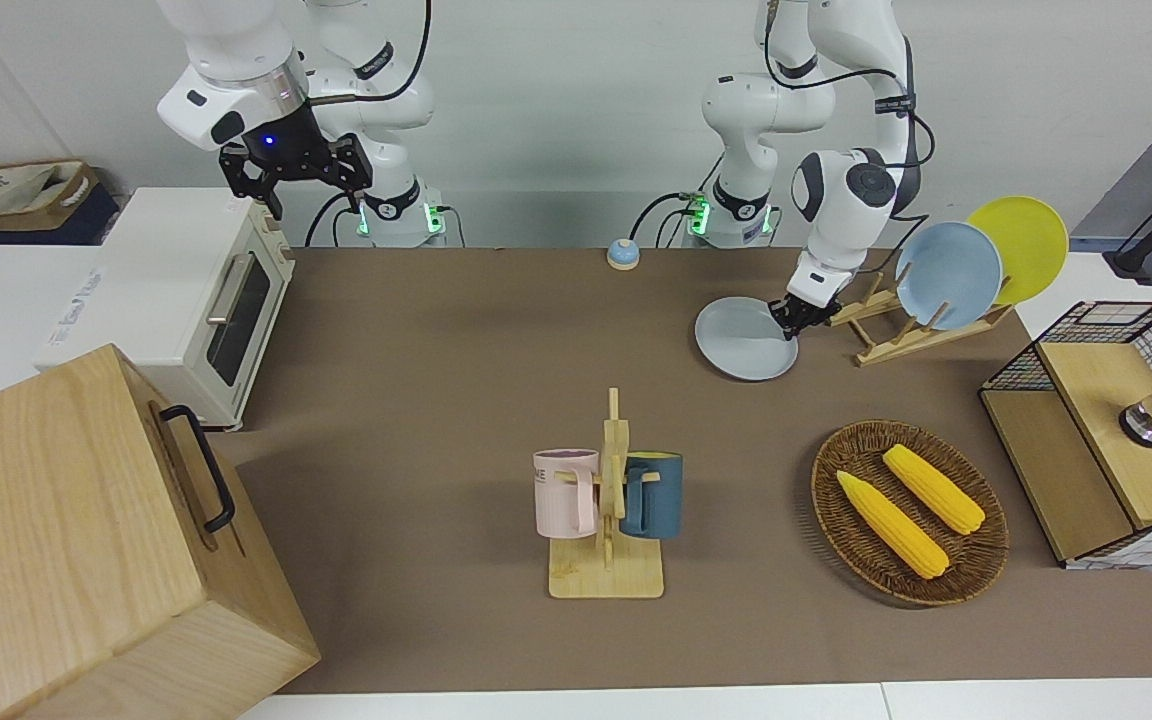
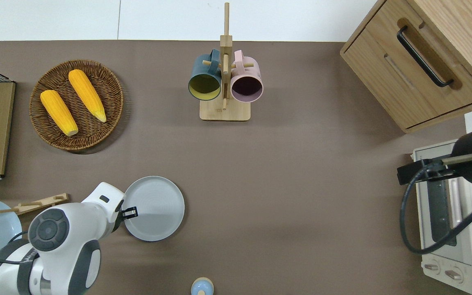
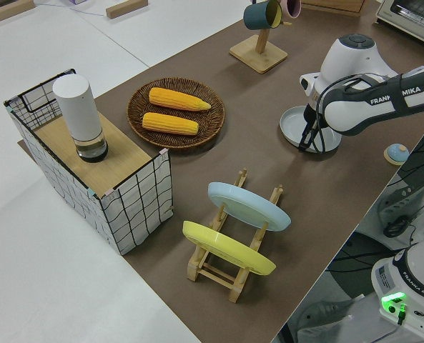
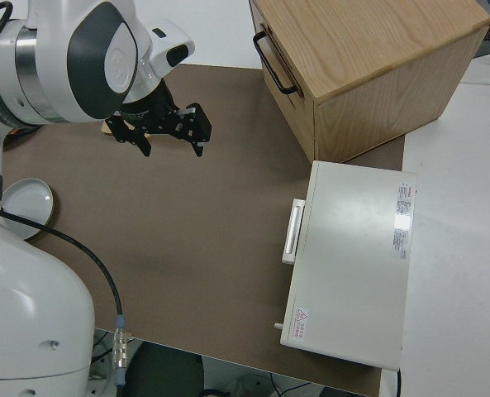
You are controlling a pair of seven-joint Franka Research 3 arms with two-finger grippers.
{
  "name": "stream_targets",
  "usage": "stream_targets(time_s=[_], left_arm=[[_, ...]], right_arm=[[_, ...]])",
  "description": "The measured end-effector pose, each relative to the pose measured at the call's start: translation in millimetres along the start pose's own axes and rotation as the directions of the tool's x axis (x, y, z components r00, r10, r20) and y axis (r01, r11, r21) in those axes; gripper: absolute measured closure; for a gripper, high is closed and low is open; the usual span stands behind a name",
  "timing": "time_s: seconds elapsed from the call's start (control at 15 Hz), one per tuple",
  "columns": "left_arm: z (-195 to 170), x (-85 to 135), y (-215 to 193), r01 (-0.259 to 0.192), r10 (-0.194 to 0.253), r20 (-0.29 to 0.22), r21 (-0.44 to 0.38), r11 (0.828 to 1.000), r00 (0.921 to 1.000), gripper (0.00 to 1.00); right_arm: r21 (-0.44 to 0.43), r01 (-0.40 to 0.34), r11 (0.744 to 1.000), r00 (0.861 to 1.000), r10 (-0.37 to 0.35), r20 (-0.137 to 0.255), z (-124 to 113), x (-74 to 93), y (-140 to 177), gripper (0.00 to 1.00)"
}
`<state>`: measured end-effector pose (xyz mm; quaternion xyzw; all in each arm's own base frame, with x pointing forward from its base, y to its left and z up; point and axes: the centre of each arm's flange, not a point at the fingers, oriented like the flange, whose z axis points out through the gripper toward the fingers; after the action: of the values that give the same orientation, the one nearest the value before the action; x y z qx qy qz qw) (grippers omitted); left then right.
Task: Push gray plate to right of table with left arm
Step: 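Push the gray plate with the left gripper toward the toaster oven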
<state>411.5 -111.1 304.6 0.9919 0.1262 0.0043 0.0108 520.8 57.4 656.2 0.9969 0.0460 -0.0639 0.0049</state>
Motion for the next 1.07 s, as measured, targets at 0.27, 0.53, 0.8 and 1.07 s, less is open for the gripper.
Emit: stream_targets(time_s=[0.27,0.53,0.8,1.07], left_arm=[[1.8,-22.9,72.8,0.092,-0.092,-0.006,-0.015,0.996,0.9958,0.99],[6.9,-43.5,154.3,0.184,-0.185,-0.015,-0.048,0.982,0.9826,0.99],[9.1,-57.3,215.2,0.256,-0.257,-0.004,-0.088,0.963,0.9664,0.99],[10.6,-68.2,253.4,0.287,-0.287,0.014,-0.111,0.951,0.9577,0.99]], right_arm=[[0.000,0.000,1.000,1.000,0.000,0.000,0.0,0.0,0.0,0.01],[0.000,0.000,1.000,1.000,0.000,0.000,0.0,0.0,0.0,0.01],[0.000,0.000,1.000,1.000,0.000,0.000,0.0,0.0,0.0,0.01],[0.000,0.000,1.000,1.000,0.000,0.000,0.0,0.0,0.0,0.01]])
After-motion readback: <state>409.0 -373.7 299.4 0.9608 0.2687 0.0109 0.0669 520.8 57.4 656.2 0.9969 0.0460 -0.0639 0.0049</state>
